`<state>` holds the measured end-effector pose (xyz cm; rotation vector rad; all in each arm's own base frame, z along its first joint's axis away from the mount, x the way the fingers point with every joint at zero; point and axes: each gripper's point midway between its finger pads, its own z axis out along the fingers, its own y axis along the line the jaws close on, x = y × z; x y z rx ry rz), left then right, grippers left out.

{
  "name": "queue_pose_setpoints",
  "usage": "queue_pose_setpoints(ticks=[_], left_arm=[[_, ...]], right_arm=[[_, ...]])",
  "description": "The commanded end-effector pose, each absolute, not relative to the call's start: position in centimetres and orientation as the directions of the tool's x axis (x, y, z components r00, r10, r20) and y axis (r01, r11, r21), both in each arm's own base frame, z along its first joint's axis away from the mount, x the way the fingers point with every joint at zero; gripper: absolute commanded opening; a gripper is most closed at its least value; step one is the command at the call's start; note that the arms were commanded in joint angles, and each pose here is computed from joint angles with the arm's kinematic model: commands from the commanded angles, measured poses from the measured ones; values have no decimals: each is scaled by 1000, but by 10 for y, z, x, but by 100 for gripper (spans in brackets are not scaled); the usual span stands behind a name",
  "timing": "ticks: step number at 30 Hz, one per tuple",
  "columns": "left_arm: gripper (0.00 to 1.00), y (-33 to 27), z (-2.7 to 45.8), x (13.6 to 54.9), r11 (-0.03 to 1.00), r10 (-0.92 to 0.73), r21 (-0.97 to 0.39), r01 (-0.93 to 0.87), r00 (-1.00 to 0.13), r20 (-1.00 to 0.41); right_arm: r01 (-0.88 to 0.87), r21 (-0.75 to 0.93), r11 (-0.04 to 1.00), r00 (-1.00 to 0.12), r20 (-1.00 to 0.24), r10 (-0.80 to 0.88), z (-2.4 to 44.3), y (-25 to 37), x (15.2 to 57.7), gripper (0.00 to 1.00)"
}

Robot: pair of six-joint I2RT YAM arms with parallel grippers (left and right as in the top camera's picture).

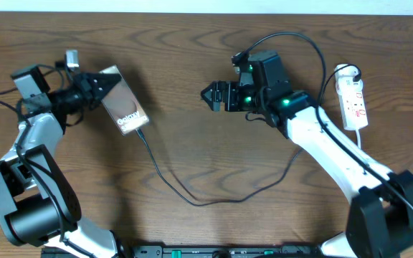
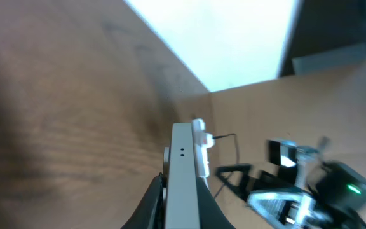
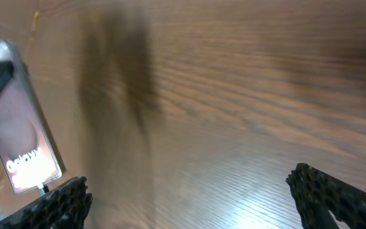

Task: Plug charger to phone and switch on socket

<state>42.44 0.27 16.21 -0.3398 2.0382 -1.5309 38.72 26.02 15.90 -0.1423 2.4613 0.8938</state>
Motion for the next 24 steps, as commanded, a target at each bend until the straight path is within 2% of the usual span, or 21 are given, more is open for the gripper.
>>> queue_pose_setpoints(ticks=[1,4,10,17,24], left_arm=[[7,1,140,427,404,-530,-913,51,-801,-279],[8,0,120,425,443,-556,-894,-59,-801,-222],[7,-6,97,416,505,-550,-850,-150,-815,-183],[8,-12,73,402,587,-518,-781,-212,-840,-161],[8,-12,50,387,611,-528,-741,-278,-841,-120]], right_arm=[[-247,477,843,-817,-571,84,170,239,395,99],[-225,459,860,-824,-561,84,166,234,393,99],[-221,458,861,-829,-553,81,164,233,392,99],[-217,456,863,-834,-546,79,163,232,390,99],[-212,454,866,-840,-538,77,161,231,388,99]])
